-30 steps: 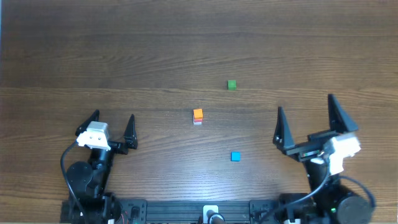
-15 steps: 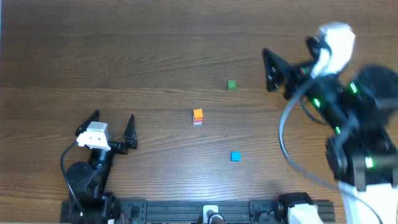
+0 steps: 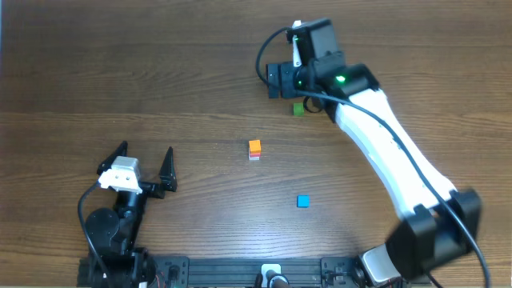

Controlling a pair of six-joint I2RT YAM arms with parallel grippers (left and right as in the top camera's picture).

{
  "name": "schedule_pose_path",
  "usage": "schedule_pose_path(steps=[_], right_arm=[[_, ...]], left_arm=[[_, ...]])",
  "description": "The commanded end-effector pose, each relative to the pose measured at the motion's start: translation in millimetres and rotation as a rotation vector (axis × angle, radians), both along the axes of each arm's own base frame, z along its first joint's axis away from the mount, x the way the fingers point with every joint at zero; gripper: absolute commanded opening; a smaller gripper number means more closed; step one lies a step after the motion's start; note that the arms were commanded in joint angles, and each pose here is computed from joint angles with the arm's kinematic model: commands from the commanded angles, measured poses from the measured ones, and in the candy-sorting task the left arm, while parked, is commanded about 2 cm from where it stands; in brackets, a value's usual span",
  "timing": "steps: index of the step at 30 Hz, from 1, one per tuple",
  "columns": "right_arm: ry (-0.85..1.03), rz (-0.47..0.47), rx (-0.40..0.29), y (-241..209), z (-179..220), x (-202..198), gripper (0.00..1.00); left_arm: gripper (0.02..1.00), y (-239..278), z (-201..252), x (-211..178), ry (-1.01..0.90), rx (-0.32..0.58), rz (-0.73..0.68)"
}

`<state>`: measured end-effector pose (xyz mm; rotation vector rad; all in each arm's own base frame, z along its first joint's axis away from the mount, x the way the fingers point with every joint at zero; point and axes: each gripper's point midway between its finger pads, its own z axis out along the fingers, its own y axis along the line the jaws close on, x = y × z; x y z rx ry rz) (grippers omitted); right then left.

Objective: Stack Cubes

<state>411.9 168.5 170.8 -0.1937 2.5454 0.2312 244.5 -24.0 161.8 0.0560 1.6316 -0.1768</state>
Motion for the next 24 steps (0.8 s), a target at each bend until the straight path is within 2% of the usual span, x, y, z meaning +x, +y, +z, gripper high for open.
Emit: schedule_pose_path(steps=[1, 6, 15, 20, 24], right_arm=[[0.141, -0.075, -0.074, -8.4, -60.8, 5.9, 0.991], [0.174, -0.095, -0.131, -13.3, -93.8, 13.5, 0.993], [0.171, -0.112, -0.122, -19.5, -94.4, 18.1, 0.993], [0.241, -0.184, -0.120, -34.1, -103.2, 8.2, 0.993], [0.281, -0.196, -0.133, -41.5, -107.8, 1.5, 0.993]], left_arm=[[1.000, -0.8, -1.1, -0.3, -0.003, 0.014, -0.008], [1.000, -0.8, -1.1, -0.3, -0.003, 0.014, -0.008], [1.000, -0.8, -1.1, -0.3, -0.003, 0.014, -0.008], [1.000, -0.8, -1.1, -0.3, -0.003, 0.014, -0.008], [0.998, -0.7, -1.0, -0.3, -0.004, 0.014, -0.008]])
